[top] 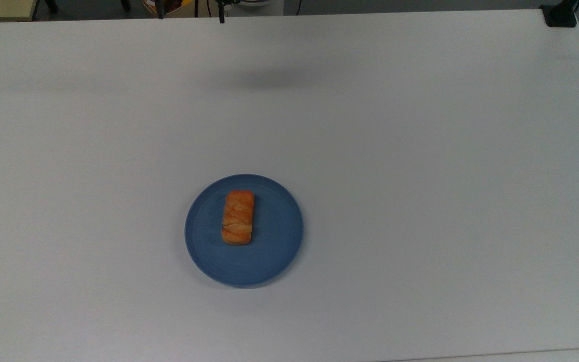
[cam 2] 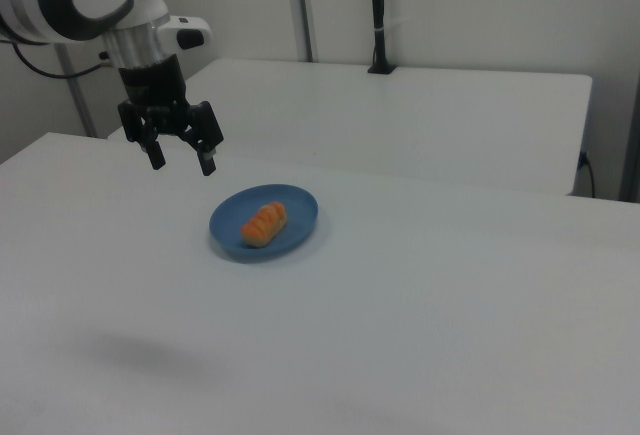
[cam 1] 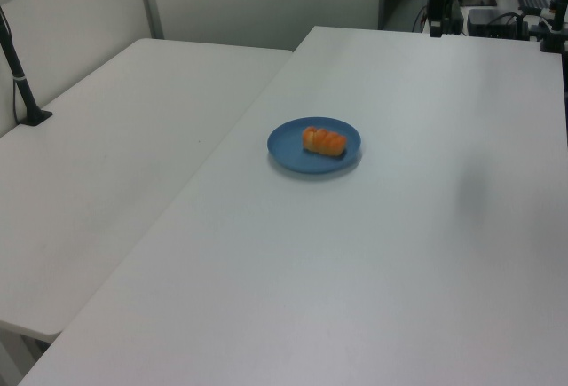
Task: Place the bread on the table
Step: 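Move the open gripper toward the blue plate with the bread roll, then lower the gripper onto the orange bread roll and close on it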
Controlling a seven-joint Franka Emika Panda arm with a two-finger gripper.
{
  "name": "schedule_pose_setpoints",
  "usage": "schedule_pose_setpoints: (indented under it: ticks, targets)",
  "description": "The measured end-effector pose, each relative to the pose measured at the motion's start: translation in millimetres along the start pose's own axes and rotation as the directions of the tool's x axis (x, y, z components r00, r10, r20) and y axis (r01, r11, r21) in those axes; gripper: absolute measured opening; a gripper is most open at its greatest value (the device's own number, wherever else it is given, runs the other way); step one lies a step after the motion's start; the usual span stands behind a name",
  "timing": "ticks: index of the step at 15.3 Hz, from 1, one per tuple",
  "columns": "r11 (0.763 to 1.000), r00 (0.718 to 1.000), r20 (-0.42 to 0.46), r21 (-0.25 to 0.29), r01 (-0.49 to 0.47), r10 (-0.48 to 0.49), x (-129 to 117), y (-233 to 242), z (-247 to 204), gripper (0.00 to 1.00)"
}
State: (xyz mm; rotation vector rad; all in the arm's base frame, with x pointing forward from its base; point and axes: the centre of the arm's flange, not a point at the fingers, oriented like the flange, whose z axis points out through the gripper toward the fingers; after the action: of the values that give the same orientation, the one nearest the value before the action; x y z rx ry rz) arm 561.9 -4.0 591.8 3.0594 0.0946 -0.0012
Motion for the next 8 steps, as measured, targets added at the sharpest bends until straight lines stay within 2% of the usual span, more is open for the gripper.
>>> schedule_pose_setpoints:
  ticks: [5, 8]
  targets:
    - [1.000, 0.995, -0.099, 0.029, -0.006, 0.009, 45, -4, 26, 1.00]
    - [0.997, 0.987, -0.142, 0.049, -0.063, 0.069, 68, -7, 46, 1.00]
